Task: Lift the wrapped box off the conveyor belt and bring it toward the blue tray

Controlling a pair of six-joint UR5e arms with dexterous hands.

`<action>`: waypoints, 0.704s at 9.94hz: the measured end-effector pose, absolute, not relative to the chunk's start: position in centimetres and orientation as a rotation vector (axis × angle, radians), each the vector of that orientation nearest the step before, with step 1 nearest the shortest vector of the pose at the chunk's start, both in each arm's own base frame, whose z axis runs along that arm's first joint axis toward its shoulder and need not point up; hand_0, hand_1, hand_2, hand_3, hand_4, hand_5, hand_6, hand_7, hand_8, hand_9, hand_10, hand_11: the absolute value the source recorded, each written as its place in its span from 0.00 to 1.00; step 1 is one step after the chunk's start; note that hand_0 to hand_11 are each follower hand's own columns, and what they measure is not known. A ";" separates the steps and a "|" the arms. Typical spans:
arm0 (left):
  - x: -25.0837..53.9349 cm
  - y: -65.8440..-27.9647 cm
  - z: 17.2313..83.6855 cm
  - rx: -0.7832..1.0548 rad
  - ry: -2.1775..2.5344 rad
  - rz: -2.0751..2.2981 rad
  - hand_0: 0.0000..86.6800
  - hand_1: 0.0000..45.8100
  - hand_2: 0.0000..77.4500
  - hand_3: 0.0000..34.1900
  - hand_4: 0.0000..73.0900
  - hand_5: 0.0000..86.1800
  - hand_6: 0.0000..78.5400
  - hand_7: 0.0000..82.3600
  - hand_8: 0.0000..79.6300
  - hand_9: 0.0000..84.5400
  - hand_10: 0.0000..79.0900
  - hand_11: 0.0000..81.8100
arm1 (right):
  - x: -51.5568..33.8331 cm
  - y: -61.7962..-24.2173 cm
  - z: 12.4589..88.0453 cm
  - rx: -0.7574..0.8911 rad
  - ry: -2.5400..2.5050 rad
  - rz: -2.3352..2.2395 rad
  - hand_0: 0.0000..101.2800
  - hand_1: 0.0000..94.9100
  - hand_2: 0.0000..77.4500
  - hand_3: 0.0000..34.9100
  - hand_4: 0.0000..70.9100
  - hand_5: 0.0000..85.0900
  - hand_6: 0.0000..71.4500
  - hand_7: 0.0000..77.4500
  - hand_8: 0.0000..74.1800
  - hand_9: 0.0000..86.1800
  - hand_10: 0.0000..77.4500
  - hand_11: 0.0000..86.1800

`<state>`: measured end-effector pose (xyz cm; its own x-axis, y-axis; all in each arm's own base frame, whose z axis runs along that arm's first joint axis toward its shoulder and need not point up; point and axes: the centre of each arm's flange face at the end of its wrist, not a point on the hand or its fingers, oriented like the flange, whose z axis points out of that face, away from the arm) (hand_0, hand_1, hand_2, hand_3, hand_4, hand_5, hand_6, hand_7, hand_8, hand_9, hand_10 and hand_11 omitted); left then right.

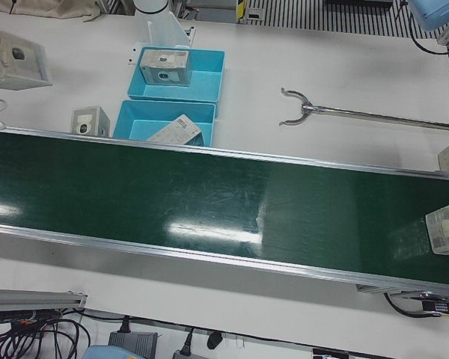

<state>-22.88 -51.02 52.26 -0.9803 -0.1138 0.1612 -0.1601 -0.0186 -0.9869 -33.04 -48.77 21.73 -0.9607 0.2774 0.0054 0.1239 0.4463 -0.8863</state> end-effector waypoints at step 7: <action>-22.9 -51.0 52.3 0.304 -2.177 2.198 0.00 0.00 0.01 0.00 0.00 0.01 0.00 0.01 0.01 0.00 0.00 0.00 | -43.7 -37.7 16.4 -0.604 -2.547 1.424 0.40 0.03 0.51 0.32 0.37 0.61 0.32 0.72 0.10 0.31 0.10 0.13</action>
<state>-22.88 -51.02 52.26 -0.9803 -0.1138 0.1612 -0.1601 -0.0186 -0.9869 -43.65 -37.71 16.38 -0.9053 0.4213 -0.0545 0.2670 0.4645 -0.8443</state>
